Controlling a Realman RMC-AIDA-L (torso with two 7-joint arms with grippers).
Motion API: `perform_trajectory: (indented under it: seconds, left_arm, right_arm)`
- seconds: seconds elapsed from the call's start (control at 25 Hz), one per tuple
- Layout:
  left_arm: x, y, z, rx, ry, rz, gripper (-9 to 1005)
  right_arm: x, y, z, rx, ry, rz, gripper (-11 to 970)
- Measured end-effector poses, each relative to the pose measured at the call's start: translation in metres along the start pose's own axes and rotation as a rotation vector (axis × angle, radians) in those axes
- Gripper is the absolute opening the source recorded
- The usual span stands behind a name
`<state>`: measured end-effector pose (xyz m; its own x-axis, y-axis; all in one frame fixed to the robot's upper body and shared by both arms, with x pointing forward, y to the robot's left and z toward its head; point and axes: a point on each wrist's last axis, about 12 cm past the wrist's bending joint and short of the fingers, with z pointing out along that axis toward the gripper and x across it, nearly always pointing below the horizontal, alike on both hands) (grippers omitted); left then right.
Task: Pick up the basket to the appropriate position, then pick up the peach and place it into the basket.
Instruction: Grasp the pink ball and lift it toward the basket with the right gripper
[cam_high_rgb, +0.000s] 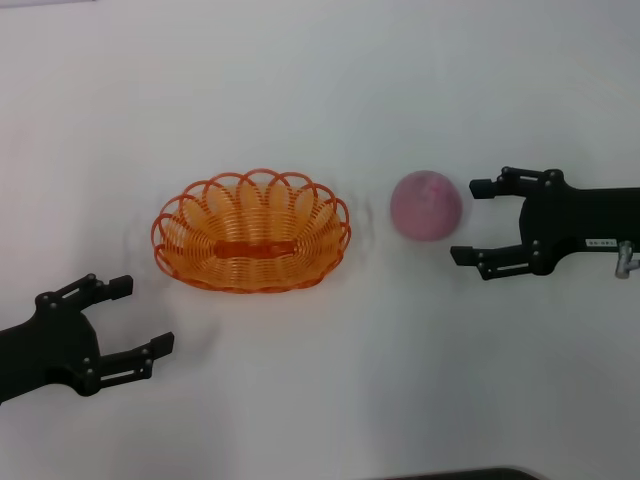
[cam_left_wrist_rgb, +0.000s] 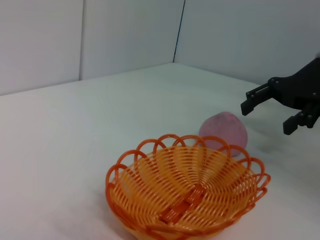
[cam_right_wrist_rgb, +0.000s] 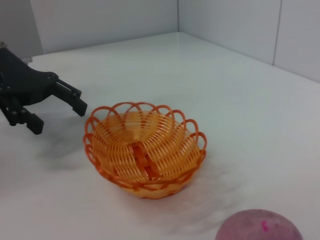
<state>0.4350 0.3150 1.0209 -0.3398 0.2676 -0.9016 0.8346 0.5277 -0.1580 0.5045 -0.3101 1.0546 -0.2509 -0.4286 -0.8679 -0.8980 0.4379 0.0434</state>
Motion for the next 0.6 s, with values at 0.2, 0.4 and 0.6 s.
perform_trajectory:
  seconds: [0.2, 0.4, 0.6]
  left_arm:
    - [0.000, -0.001, 0.000, 0.003, -0.001, -0.002, 902]
    - [0.000, 0.000, 0.000, 0.003, -0.001, -0.002, 902]
    - [0.000, -0.001, 0.000, 0.010, -0.002, -0.003, 902]
  right_arm:
    - [-0.007, -0.005, -0.002, 0.003, 0.009, 0.057, 951]
    - [-0.033, -0.015, -0.010, -0.025, 0.067, 0.133, 951]
    - [-0.066, -0.028, -0.014, -0.047, 0.181, 0.212, 950]
